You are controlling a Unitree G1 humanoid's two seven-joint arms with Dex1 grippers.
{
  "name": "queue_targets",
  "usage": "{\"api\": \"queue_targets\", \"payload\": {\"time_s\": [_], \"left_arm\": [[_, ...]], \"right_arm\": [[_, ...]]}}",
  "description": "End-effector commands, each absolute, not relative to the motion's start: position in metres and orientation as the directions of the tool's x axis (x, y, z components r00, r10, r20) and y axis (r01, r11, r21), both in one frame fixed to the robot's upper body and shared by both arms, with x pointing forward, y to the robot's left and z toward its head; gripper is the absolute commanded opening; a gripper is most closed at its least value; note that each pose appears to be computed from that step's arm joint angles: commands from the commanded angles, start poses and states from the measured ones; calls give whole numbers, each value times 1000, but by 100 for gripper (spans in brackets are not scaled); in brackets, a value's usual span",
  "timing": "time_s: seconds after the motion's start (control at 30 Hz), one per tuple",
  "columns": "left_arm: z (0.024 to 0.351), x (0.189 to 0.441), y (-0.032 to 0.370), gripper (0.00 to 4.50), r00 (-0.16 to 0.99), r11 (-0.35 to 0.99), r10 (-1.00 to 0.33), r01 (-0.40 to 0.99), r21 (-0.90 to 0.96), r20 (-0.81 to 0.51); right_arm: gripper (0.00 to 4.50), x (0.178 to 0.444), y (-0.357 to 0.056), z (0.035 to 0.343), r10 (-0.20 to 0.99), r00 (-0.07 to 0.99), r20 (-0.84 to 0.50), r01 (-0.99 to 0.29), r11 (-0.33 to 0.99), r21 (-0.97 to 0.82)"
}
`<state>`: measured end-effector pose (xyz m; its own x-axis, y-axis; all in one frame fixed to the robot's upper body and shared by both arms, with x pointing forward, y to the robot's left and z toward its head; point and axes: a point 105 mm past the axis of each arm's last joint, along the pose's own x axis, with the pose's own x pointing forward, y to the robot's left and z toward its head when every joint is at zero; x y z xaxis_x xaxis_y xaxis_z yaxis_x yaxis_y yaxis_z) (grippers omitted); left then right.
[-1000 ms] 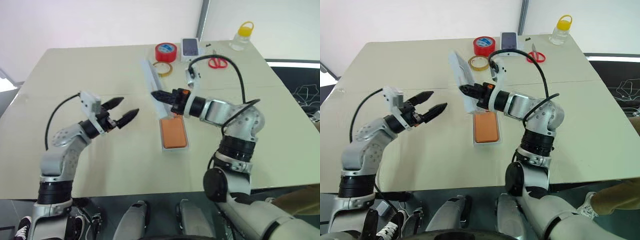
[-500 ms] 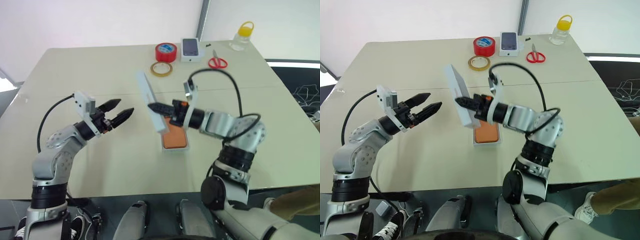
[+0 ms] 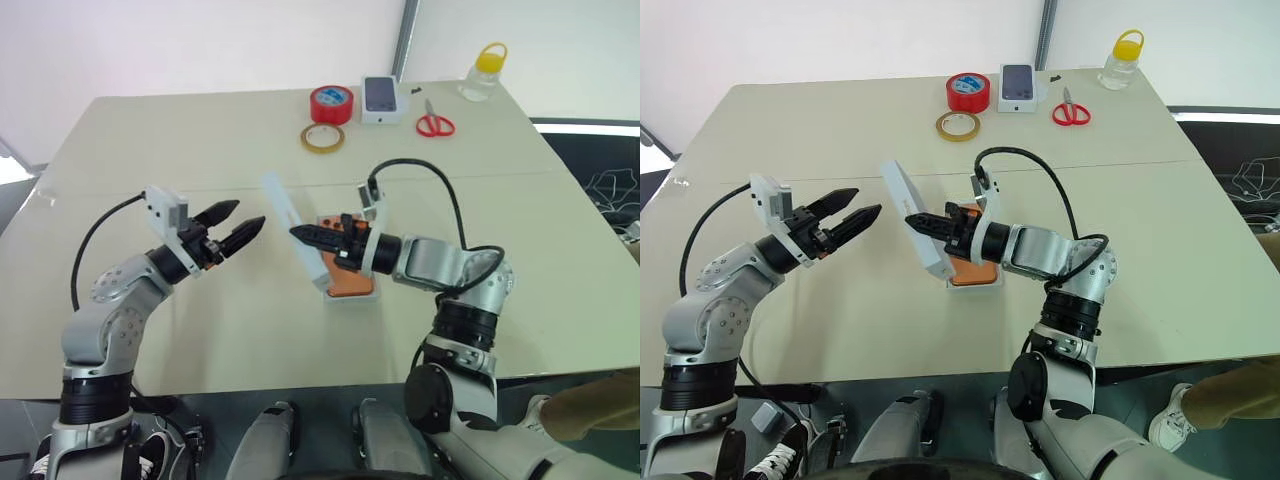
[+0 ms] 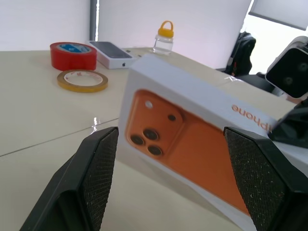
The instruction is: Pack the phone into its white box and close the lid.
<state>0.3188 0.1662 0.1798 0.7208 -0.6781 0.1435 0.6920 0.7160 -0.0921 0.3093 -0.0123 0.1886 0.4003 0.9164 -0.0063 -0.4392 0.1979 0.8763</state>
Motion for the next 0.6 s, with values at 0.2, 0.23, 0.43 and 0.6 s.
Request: {"api": "queue_targets", "payload": {"time_s": [0.2, 0.23, 0.43, 0.6], "left_arm": [[188, 316, 162, 369, 712, 711, -681, 699, -80, 173], [186, 315, 161, 369, 711, 709, -682, 701, -83, 171], [178, 313, 157, 369, 708, 702, -690, 705, -103, 150], [168, 307, 150, 190, 691, 679, -712, 723, -125, 129]], "right_arm": [[0, 301, -1, 199, 919, 394, 2, -362, 153, 919], [0, 298, -1, 185, 921, 385, -57, -338, 199, 920], [0, 299, -9, 165, 897, 426, -122, -217, 233, 948], [0, 300, -13, 157, 881, 444, -160, -196, 270, 943]]}}
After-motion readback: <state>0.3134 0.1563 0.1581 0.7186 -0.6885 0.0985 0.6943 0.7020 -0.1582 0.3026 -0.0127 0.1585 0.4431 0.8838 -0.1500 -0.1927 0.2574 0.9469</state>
